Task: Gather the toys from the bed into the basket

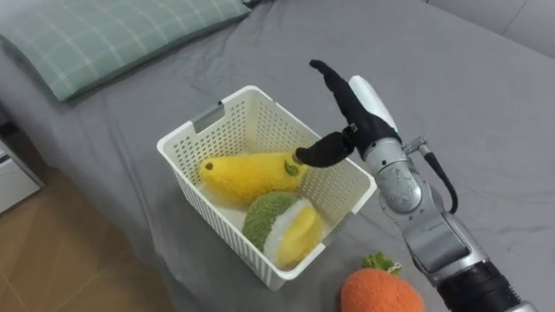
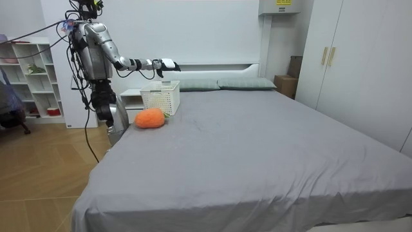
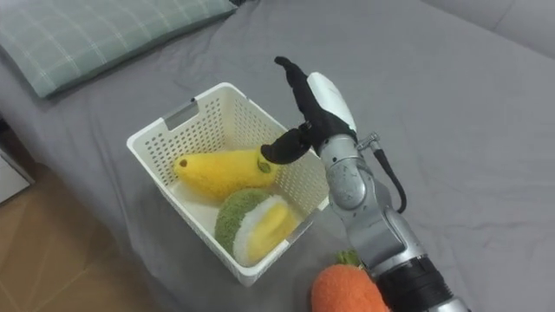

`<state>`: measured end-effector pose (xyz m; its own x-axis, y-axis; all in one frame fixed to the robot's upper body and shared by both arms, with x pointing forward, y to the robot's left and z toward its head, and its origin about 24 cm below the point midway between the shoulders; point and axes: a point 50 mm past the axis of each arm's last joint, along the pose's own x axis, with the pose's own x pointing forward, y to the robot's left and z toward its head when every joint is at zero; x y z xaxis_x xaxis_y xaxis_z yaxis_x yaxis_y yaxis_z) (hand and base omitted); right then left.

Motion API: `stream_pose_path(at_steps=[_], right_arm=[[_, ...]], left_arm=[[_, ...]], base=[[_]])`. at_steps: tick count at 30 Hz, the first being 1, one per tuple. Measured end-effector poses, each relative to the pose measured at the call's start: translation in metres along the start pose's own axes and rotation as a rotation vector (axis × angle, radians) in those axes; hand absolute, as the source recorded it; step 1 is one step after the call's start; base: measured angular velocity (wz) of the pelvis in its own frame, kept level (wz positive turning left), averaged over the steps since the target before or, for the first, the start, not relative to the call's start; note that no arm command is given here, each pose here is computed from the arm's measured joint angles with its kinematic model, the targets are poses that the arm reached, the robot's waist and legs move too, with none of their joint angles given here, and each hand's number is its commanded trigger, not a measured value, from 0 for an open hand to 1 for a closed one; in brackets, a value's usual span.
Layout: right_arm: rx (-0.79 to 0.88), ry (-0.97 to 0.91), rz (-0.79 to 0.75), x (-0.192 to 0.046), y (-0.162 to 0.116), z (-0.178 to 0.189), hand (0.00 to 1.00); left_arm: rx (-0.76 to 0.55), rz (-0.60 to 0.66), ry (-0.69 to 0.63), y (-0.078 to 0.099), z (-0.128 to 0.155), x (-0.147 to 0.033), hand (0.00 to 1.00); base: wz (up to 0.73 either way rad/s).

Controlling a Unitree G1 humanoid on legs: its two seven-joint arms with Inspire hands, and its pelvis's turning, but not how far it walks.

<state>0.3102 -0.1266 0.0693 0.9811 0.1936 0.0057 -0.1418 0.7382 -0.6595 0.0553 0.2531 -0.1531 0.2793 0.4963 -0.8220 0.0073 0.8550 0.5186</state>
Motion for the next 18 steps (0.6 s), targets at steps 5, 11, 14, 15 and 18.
stream_pose_path(at_steps=[5, 11, 14, 15, 18], right_arm=[[0.035, 0.037, -0.049, -0.006, -0.007, -0.012, 0.00], [0.092, 0.133, -0.097, -0.032, -0.010, -0.040, 0.00], [0.129, 0.195, -0.104, -0.044, -0.009, -0.055, 0.00], [0.151, 0.212, -0.113, -0.047, -0.010, -0.059, 0.00], [0.189, 0.233, -0.147, -0.050, -0.017, -0.065, 0.00]], left_arm=[[0.007, 0.011, 0.039, 0.000, -0.010, 0.000, 0.00], [0.004, 0.008, 0.074, -0.001, -0.023, -0.003, 0.00], [-0.009, 0.010, 0.093, -0.001, -0.028, -0.004, 0.00], [-0.012, 0.007, 0.102, -0.002, -0.031, -0.004, 0.00], [-0.021, 0.011, 0.126, -0.001, -0.038, -0.005, 0.00]], base=[[0.01], [-0.08], [-0.16], [-0.24], [-0.24]])
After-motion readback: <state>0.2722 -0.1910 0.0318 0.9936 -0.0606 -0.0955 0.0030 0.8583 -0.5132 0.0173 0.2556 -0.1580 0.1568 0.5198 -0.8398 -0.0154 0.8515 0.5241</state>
